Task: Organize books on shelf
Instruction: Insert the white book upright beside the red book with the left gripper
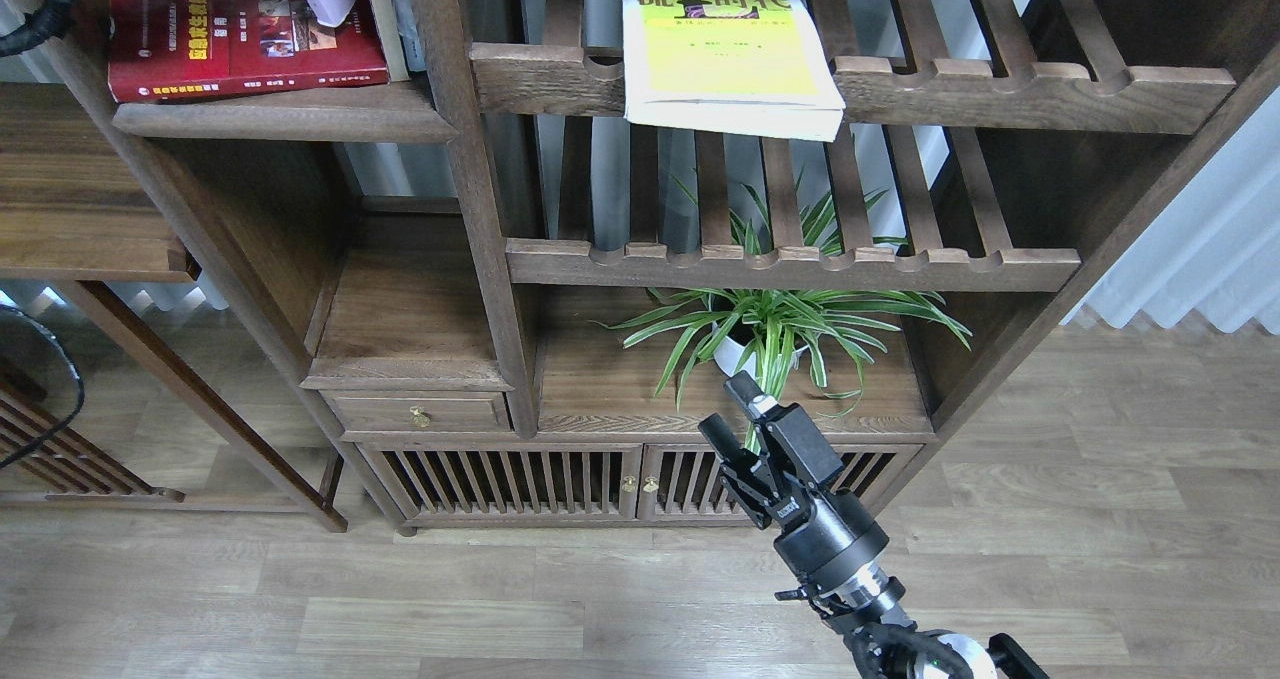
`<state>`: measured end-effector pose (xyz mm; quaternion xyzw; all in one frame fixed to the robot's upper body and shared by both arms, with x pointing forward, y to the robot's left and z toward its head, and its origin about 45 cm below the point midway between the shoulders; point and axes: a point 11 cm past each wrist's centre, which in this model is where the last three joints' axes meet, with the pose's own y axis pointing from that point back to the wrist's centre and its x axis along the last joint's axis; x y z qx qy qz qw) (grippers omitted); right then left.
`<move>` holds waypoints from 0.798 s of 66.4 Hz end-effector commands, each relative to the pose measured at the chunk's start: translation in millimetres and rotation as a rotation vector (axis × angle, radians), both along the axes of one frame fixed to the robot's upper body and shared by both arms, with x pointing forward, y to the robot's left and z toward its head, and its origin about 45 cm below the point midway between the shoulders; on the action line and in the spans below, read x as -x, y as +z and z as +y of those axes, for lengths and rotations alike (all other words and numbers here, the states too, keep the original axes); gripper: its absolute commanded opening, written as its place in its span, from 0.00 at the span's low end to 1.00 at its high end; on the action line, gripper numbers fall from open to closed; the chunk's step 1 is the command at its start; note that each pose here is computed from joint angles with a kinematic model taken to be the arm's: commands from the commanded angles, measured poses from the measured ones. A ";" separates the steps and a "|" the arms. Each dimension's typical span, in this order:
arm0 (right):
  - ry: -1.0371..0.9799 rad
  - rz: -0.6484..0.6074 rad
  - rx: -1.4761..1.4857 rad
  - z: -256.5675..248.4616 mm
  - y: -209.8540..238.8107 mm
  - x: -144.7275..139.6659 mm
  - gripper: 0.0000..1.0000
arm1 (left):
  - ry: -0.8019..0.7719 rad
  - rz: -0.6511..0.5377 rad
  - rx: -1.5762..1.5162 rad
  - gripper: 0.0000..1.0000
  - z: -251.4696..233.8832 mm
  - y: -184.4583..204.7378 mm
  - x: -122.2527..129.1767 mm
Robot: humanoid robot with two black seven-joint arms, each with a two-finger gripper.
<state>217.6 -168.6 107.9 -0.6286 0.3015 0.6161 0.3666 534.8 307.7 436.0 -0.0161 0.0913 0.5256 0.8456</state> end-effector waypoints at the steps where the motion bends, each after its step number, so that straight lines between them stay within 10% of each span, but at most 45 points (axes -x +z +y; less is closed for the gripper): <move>1: 0.000 -0.003 0.000 0.1 0.7 -0.9 0.99 | -0.002 -0.012 0.008 0.84 -0.7 3.8 -0.1; 53: 0.000 -0.007 0.000 -0.1 1.7 -3.0 0.99 | -0.128 -0.185 0.048 0.96 -7.3 61.3 33.9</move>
